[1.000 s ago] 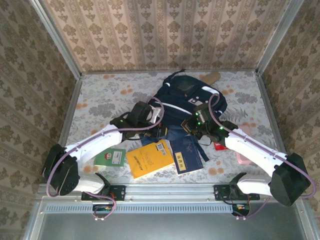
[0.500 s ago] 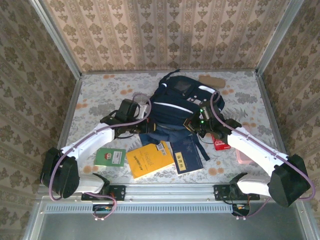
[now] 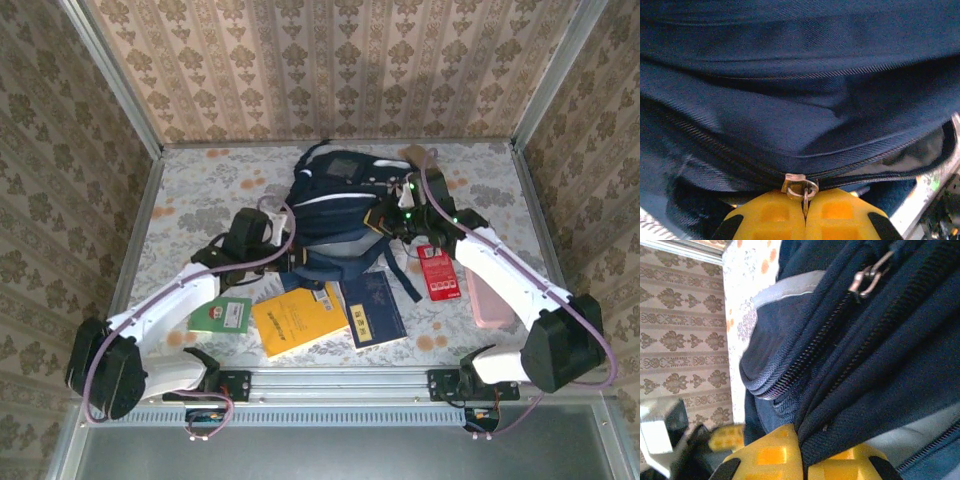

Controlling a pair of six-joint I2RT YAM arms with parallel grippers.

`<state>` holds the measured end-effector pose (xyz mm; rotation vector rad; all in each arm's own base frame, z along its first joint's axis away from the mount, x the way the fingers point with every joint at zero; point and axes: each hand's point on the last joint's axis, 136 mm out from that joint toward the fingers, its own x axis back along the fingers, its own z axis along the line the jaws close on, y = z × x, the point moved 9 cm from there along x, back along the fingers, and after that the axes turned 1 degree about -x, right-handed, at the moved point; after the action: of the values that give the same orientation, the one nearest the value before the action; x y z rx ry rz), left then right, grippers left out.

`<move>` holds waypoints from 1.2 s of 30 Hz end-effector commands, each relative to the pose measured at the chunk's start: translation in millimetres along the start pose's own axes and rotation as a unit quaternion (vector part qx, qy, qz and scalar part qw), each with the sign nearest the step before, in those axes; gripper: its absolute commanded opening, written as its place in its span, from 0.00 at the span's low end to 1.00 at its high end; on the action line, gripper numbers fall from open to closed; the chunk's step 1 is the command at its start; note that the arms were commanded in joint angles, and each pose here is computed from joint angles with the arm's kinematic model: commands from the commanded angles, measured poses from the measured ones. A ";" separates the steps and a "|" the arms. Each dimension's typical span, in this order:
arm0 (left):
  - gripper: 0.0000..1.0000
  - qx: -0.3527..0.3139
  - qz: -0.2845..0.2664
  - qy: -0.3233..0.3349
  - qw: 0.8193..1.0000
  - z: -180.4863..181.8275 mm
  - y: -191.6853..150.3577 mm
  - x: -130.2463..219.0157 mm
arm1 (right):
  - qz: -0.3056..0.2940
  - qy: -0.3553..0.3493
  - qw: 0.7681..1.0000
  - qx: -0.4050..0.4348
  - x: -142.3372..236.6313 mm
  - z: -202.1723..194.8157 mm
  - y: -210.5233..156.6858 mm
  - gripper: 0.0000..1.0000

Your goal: Pack books, pencil case, and school supplies into a backpack

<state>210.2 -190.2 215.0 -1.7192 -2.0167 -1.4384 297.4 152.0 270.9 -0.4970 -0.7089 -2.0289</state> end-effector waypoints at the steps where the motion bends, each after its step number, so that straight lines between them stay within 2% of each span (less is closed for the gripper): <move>1: 0.00 -0.041 -0.021 -0.035 0.998 -26.7 -5.3 0.4 | -0.026 -0.003 0.999 0.046 0.6 14.1 18.8 0.28; 3: 0.00 -0.055 -0.024 -0.045 0.997 -36.4 -8.0 -2.4 | -0.029 -0.031 0.998 0.037 -2.5 11.0 23.0 0.38; 5: 0.00 -0.058 -0.027 -0.040 0.997 -38.9 -7.5 -4.7 | -0.039 -0.076 0.996 0.024 -1.1 4.4 24.6 0.44; 7: 0.00 -0.056 -0.032 -0.025 0.998 -37.3 -4.5 -6.8 | -0.048 -0.131 0.990 -0.004 5.2 -6.4 21.9 0.46; 10: 0.00 -0.054 -0.034 -0.019 0.998 -38.4 2.2 -12.0 | -0.048 -0.158 0.985 -0.052 14.4 -17.4 10.2 0.46; 15: 0.00 -0.050 -0.027 -0.030 0.998 -44.2 10.4 -26.1 | -0.043 -0.101 0.988 -0.112 33.7 -18.6 -22.2 0.45; 20: 0.00 -0.053 -0.018 -0.034 0.998 -48.8 11.5 -36.3 | -0.021 -0.048 0.987 -0.153 30.7 -7.7 -46.7 0.45; 27: 0.00 -0.061 -0.017 -0.034 0.997 -56.7 9.4 -36.0 | 0.021 -0.032 0.977 -0.209 -5.3 -4.8 -63.5 0.46; 36: 0.00 -0.070 -0.017 -0.027 0.997 -58.6 -0.2 -30.8 | 0.039 -0.042 0.970 -0.237 -50.6 -4.5 -65.2 0.46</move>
<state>193.3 -248.1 198.8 -1.8000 -1.8930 -1.5587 260.3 197.1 220.6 -0.8779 -0.2968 -2.1098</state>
